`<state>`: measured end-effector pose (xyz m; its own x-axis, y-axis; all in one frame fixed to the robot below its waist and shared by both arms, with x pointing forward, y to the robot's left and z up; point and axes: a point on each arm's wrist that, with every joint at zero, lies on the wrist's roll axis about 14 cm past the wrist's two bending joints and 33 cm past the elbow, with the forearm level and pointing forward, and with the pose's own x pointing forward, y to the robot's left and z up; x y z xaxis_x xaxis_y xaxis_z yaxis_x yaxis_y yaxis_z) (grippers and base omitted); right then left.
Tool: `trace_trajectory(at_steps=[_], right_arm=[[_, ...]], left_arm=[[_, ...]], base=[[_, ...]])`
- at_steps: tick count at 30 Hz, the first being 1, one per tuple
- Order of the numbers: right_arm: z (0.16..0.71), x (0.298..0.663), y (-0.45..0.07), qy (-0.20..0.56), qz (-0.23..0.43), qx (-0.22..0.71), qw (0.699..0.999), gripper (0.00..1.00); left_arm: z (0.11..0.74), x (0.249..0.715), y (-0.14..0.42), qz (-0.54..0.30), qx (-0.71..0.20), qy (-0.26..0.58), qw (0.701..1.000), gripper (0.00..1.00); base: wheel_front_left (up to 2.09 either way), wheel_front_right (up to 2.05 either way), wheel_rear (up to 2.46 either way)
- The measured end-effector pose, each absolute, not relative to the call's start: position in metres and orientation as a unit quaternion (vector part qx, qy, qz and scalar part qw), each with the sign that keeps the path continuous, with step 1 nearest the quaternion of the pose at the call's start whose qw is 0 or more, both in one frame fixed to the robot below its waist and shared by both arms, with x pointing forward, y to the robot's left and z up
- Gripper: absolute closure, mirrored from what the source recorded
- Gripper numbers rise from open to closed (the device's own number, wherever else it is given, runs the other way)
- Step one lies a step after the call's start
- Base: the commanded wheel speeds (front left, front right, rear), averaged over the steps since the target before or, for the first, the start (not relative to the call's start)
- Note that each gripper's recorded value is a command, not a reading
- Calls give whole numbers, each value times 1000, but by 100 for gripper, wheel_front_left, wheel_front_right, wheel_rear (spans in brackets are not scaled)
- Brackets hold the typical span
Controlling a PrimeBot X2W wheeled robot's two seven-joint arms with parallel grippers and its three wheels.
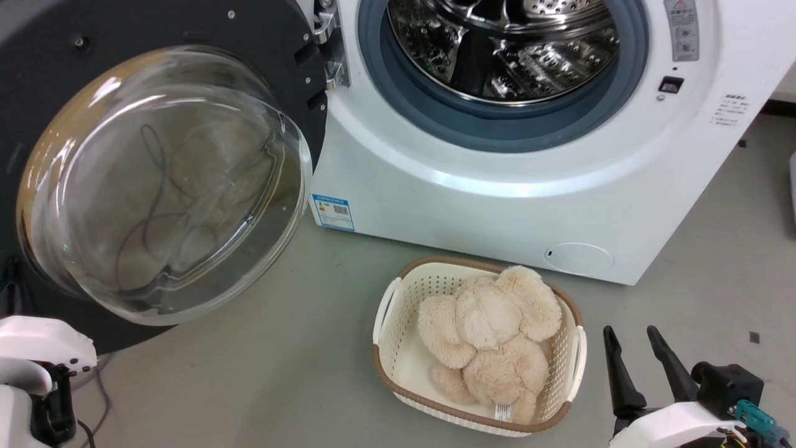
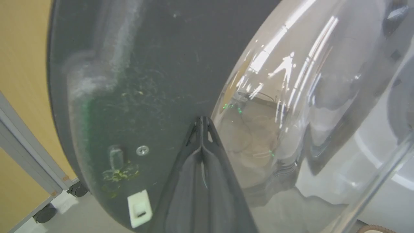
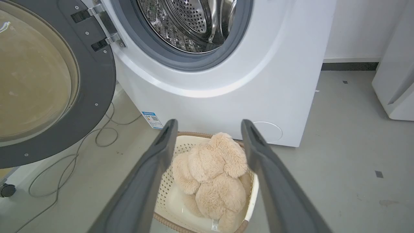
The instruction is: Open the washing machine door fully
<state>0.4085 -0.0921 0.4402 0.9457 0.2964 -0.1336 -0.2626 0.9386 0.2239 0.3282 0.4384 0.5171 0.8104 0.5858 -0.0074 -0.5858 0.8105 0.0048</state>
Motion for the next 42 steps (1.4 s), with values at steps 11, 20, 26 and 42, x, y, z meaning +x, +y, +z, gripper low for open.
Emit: trace_trajectory(at_steps=[11,20,26,42], right_arm=[[451,396,-95,68,140,109,982,0],[465,387,-98,46,139,105,984,0],[470,384,-104,37,132,99,986,0],[484,364,-163,10,53,68,996,0]], left_arm=[[498,294,398,295,-10,0,955,100],[470,270,327,243,-34,20,969,65],[473,284,274,183,-44,10,982,0],[490,343,166,-4,-18,-8,1000,0]], base=[[0,0,0],[0,0,0],[0,0,0],[0,0,0]])
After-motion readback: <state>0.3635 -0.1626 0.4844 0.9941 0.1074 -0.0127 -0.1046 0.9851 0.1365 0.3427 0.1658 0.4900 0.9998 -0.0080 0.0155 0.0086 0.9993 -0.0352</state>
